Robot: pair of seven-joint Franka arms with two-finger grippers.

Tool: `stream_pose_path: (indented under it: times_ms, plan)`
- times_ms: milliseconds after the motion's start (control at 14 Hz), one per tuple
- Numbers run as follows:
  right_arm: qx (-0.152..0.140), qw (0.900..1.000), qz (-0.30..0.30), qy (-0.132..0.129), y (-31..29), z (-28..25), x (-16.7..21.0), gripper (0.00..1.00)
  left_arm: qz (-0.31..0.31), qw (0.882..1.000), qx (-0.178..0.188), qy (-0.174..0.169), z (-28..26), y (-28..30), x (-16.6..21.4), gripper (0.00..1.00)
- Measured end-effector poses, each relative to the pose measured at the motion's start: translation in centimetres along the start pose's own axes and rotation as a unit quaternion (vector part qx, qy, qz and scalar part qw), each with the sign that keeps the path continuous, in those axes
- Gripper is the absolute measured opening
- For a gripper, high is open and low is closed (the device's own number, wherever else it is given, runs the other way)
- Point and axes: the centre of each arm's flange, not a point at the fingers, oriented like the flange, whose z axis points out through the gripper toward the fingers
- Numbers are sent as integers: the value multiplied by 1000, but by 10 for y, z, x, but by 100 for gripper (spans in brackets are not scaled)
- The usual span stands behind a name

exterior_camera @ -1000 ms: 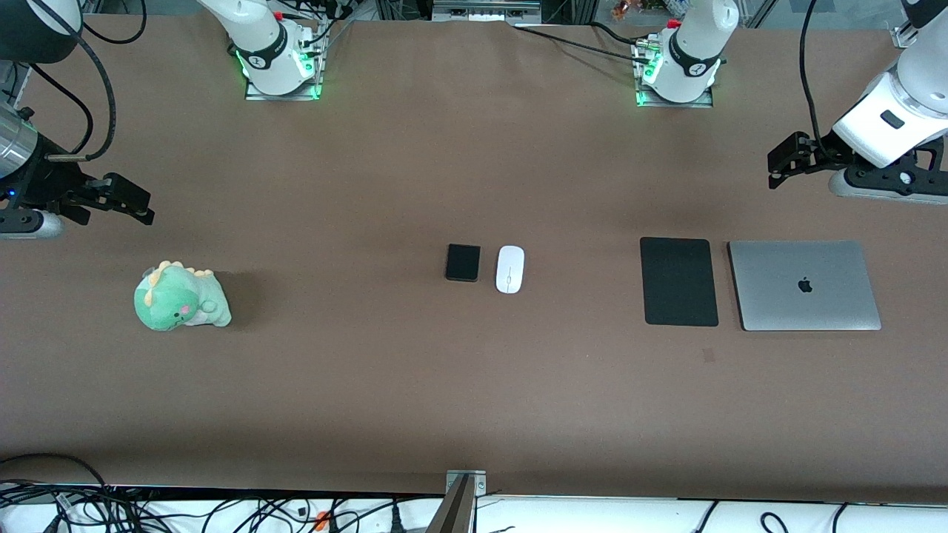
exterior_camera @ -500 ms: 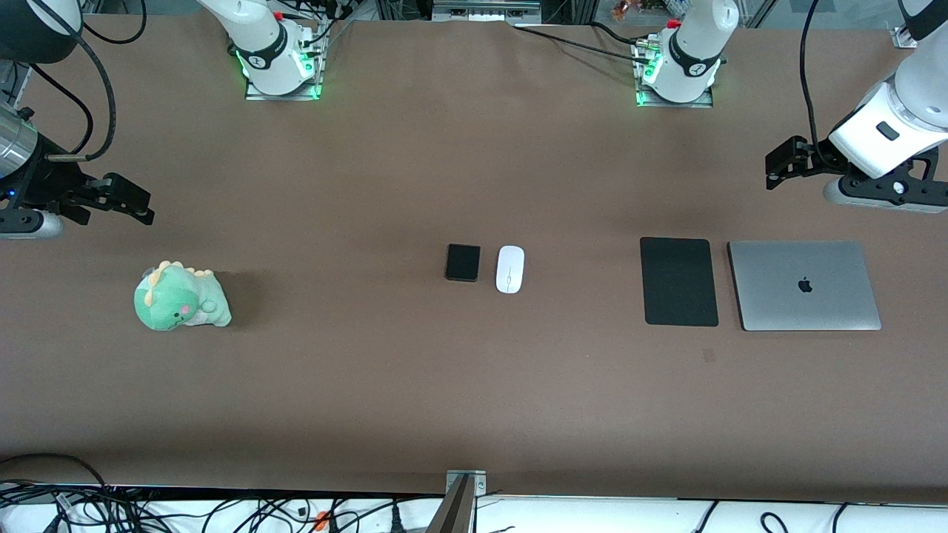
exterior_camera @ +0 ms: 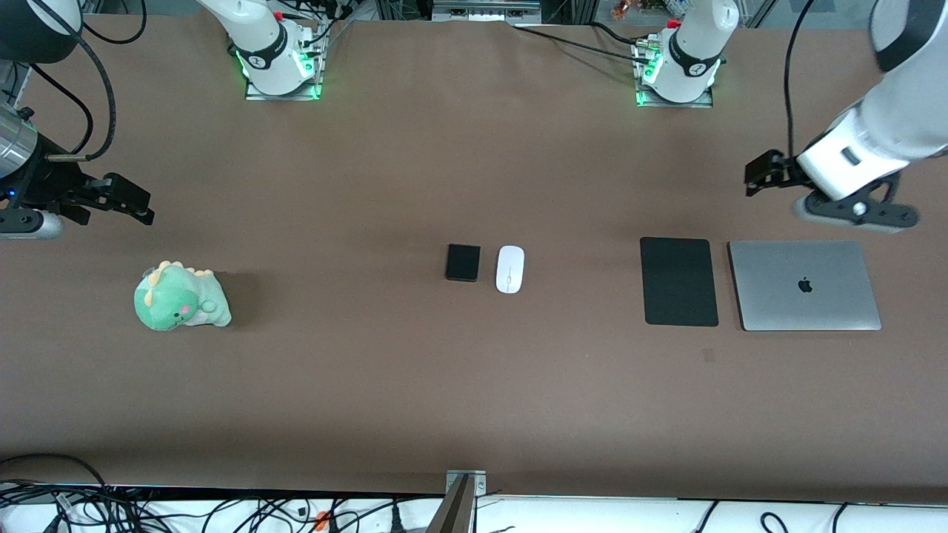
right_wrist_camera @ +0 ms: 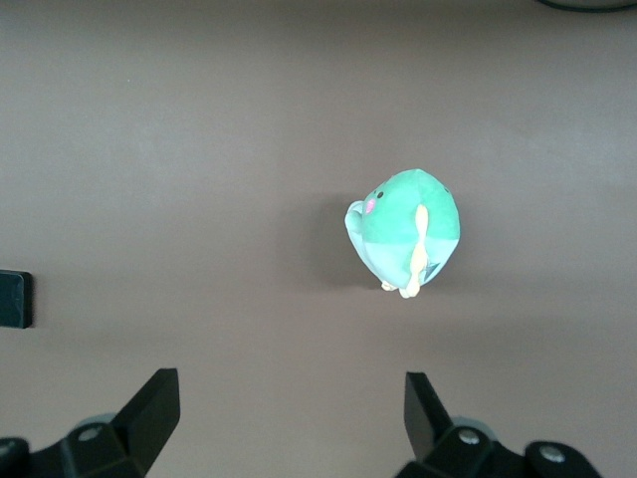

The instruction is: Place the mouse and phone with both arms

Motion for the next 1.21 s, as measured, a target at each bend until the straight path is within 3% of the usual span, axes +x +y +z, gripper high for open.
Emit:
stream_pose_path:
  times_ms: [143, 357, 857, 1000, 1214]
  plan:
    - [0, 1000, 0, 0, 0, 0, 0, 100, 20, 1000, -12, -17, 29, 26, 20, 100]
    - [0, 1000, 0, 0, 0, 0, 0, 100, 28, 999, -22, -9, 63, 82, 46, 100]
    - [0, 1000, 0, 0, 0, 0, 0, 100, 10, 998, -43, 54, 154, 267, 77, 100]
    - [0, 1000, -1, 0, -1, 0, 0, 100, -3, 996, -53, 70, 187, 296, 84, 100]
    - [0, 1000, -1, -1, -1, 1, 0, 100, -17, 996, -27, 86, 235, 320, 90, 100]
